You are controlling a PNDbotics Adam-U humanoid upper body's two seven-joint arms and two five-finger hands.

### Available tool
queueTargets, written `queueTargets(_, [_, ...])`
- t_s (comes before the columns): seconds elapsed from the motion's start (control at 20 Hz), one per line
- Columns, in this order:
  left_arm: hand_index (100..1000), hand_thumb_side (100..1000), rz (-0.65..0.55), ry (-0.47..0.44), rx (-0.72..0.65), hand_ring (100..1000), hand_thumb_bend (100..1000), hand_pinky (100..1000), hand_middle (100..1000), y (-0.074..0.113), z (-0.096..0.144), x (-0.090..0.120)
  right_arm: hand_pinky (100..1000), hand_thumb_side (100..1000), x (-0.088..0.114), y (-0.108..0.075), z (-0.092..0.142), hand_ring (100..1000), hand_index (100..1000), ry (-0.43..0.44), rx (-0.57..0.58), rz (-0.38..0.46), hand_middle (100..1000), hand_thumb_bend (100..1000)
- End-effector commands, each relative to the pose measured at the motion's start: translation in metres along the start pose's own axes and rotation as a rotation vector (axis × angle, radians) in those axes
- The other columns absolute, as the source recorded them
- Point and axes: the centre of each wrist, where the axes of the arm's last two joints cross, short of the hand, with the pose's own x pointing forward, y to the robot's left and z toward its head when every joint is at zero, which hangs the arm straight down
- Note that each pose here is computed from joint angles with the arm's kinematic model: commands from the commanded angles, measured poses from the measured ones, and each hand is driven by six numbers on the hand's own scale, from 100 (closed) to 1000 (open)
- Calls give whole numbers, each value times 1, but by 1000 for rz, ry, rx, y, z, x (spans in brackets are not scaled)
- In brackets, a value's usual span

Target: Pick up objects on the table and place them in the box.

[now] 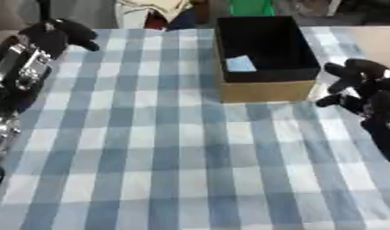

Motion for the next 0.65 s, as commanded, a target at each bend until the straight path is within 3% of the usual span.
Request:
queueTargets(0.05, [730, 845, 30, -14, -10, 694, 185, 979, 677, -3, 0, 0, 715, 529, 8, -4, -1, 1000, 904, -23, -28, 29, 653, 100])
queueTargets(0.65, [729, 851, 107, 16, -5, 678, 206, 980, 661, -19, 14, -17, 714, 534, 8, -6, 2, 1000, 912, -30, -81, 38, 652, 100])
